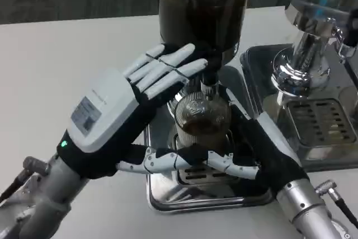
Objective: Grasp the cup under the faucet to collect the drink, then remove the cup.
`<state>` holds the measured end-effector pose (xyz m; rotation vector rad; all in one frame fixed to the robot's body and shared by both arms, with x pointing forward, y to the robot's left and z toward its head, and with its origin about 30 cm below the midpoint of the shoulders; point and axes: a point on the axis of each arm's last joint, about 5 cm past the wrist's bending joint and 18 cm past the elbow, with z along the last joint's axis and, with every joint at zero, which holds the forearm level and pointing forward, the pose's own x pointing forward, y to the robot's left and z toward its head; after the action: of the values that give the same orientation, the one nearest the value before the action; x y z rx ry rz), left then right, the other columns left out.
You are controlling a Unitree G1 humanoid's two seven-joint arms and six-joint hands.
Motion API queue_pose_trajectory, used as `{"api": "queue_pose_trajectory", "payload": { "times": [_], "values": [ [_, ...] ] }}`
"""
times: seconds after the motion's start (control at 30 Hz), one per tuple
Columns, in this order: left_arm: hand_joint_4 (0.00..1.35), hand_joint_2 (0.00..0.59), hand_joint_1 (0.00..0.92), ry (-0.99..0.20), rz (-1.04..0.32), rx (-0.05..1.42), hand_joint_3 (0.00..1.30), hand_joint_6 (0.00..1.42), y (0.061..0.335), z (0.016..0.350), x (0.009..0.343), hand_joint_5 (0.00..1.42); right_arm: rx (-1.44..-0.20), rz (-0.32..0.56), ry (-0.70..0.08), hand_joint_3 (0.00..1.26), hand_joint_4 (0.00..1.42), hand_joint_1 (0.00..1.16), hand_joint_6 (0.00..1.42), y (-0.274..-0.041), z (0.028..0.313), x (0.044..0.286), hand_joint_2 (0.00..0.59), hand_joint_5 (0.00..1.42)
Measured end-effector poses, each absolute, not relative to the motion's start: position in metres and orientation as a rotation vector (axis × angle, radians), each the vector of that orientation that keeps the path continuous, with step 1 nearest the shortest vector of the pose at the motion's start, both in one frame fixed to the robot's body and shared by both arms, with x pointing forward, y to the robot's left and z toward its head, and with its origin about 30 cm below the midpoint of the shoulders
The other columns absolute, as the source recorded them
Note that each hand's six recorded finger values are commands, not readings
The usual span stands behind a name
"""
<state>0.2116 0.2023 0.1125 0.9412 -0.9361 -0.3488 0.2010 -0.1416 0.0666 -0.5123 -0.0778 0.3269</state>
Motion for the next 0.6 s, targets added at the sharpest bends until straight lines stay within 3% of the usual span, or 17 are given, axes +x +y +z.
{"api": "queue_pose_trajectory", "payload": {
  "times": [0.43,0.6],
  "values": [
    [0.07,0.199,0.000,-1.019,-0.188,0.794,0.19,0.15,0.212,0.128,0.203,0.24,-0.497,0.315,-0.088,0.00,0.00,0.64,0.13,-0.139,0.066,0.201,0.196,0.00],
    [0.07,0.200,0.000,-0.954,-0.054,0.753,0.19,0.15,0.230,0.123,0.186,0.24,-0.492,0.313,-0.090,0.00,0.00,0.64,0.14,-0.138,0.066,0.200,0.196,0.00]
  ]
}}
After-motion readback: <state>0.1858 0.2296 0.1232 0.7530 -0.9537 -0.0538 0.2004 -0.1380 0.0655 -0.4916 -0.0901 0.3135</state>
